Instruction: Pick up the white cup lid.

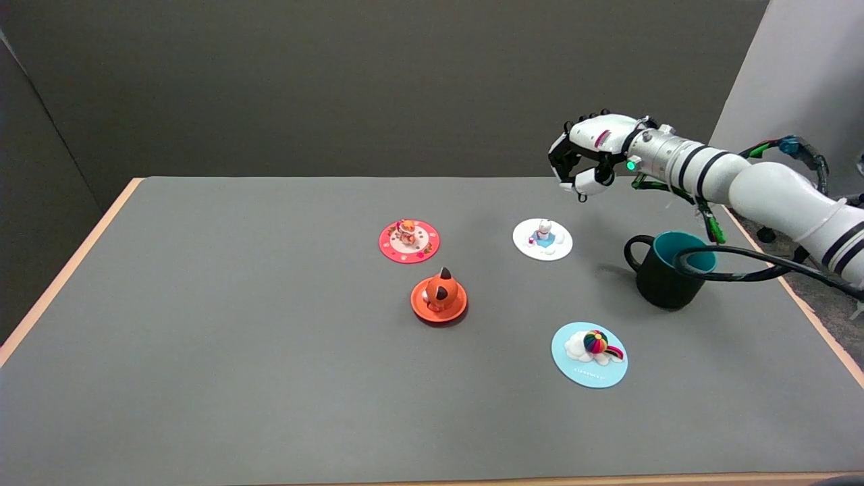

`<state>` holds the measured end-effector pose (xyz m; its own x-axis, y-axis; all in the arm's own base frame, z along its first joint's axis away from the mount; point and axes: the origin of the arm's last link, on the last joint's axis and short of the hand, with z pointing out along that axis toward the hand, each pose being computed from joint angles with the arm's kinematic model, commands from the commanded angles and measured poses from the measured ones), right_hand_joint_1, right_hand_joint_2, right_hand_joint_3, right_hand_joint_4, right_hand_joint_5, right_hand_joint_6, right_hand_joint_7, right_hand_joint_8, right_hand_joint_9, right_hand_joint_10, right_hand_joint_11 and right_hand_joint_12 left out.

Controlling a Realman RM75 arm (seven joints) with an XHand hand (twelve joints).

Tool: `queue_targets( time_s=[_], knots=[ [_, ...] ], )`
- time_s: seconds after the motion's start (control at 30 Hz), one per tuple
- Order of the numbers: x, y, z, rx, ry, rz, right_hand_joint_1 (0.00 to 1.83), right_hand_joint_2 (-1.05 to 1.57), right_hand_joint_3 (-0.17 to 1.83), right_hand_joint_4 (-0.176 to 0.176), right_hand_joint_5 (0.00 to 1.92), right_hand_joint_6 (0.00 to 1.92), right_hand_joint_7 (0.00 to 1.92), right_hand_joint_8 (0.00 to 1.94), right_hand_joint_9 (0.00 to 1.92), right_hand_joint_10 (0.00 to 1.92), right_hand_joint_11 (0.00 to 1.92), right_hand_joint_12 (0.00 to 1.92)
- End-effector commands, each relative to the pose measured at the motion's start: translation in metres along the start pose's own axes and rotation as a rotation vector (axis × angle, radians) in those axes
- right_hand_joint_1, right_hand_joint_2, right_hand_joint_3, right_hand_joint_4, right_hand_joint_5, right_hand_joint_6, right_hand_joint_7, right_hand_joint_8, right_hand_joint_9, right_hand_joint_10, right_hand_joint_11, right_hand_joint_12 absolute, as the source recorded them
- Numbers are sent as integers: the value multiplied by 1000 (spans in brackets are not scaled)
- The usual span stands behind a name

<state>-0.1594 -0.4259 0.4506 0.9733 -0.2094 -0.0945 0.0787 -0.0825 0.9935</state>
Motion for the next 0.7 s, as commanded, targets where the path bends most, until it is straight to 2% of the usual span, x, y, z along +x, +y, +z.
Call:
queue_targets(
  time_s=[0.03, 0.13, 0.17, 0.23, 0.27, 0.3, 0.4, 0.47, 0.53, 0.57, 0.6, 0.63, 0.7],
  knots=[
    [6, 8, -8, -9, -13, -17, 957, 1052, 348, 123, 787, 1351, 763, 780, 719, 528, 495, 275],
    [6, 6, -9, -12, 8, 34, 961, 1054, 349, 110, 785, 1356, 762, 781, 718, 530, 496, 276],
    [6, 5, -9, -10, 12, 51, 967, 1059, 341, 93, 783, 1356, 764, 780, 724, 530, 505, 279],
    [6, -2, -10, 8, 16, 86, 994, 1072, 297, 47, 797, 1323, 778, 776, 742, 539, 522, 293],
    [5, -5, -11, 15, 18, 101, 1026, 1080, 258, -2, 818, 1274, 797, 768, 757, 553, 526, 311],
    [5, -8, -12, 19, 26, 125, 1048, 1077, 241, -33, 836, 1237, 815, 754, 771, 560, 529, 317],
    [1, -15, -16, 27, 50, 186, 1091, 1075, 205, -100, 870, 1163, 880, 668, 793, 567, 542, 333],
    [-3, -19, -19, 33, 56, 202, 1101, 1082, 197, -126, 863, 1170, 913, 617, 804, 581, 543, 344],
    [-8, -21, -22, 36, 51, 210, 1102, 1084, 195, -130, 860, 1174, 939, 573, 808, 598, 543, 353],
    [-10, -22, -23, 37, 50, 220, 1050, 990, 357, -134, 867, 974, 952, 539, 810, 590, 551, 339],
    [-13, -23, -23, 36, 50, 247, 908, 736, 787, -140, 883, 431, 987, 429, 813, 560, 568, 303],
    [-14, -21, -24, 29, 55, 291, 901, 724, 790, -143, 871, 404, 1021, 332, 811, 562, 563, 318],
    [-18, -16, -26, 9, 67, 361, 861, 707, 818, -149, 849, 362, 1020, 303, 801, 564, 556, 353]
  ],
)
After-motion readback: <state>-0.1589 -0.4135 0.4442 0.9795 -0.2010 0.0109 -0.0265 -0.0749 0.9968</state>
